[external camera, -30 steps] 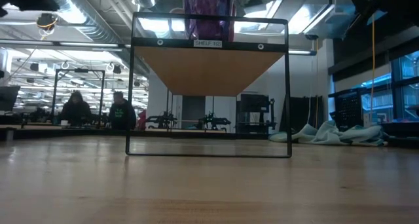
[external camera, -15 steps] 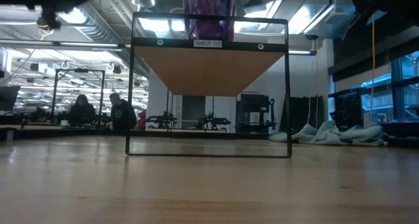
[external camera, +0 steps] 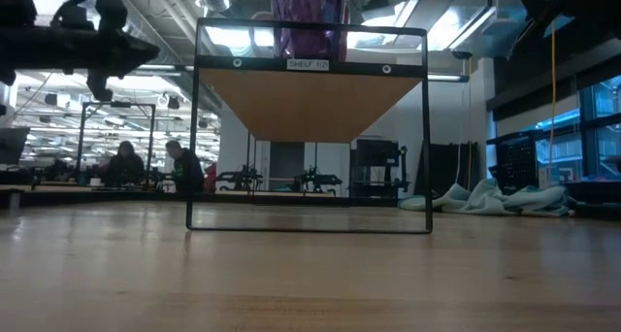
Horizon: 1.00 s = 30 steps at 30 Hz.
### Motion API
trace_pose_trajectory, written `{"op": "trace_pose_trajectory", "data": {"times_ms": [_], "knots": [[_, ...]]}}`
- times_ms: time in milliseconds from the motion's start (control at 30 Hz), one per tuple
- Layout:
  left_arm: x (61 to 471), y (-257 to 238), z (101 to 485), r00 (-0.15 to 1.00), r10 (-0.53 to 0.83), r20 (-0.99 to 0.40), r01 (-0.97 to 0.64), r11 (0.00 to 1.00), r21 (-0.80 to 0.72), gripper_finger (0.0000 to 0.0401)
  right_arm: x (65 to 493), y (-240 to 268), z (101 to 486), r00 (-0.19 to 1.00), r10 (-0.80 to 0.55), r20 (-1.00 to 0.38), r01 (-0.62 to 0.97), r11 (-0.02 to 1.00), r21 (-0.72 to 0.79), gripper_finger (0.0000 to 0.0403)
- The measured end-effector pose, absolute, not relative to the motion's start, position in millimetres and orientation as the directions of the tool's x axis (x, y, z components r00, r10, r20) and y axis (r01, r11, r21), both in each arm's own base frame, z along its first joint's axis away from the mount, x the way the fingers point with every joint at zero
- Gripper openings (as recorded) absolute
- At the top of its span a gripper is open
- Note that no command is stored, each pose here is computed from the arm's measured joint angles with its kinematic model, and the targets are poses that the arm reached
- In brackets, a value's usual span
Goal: Stack small to large cups/mugs on shelf
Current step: Return to Home Position
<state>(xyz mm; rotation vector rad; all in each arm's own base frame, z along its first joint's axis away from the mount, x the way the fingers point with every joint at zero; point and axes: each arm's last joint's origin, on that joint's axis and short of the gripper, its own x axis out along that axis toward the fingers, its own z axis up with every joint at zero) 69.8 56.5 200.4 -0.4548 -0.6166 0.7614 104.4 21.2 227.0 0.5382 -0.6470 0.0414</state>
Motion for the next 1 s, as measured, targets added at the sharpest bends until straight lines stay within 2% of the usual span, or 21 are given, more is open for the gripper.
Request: {"op": "trace_pose_trajectory", "data": {"times_ms": [333,500,600,700,1000], "knots": [[74,55,195,0.672,0.677,0.301,-0.412,0.679,-0.608,0.0030,105,21,226,0.809,-0.125,0.575,-0.141,0.907,0.396,0.0130],[75,57,190,0.672,0.699,0.247,-0.458,0.653,-0.603,0.0030,105,21,226,0.810,-0.125,0.573,-0.138,0.909,0.394,0.0130],[79,53,188,0.785,0.573,0.233,-0.361,0.731,-0.579,0.0030,105,21,226,0.810,-0.125,0.573,-0.138,0.909,0.394,0.0130],[80,51,188,0.840,0.490,0.235,-0.297,0.776,-0.556,0.0030,105,21,226,0.810,-0.125,0.573,-0.138,0.909,0.394,0.0130],[81,50,188,0.850,0.472,0.235,-0.284,0.785,-0.551,0.0030,107,22,224,0.824,-0.121,0.554,-0.128,0.912,0.391,0.0130]]}}
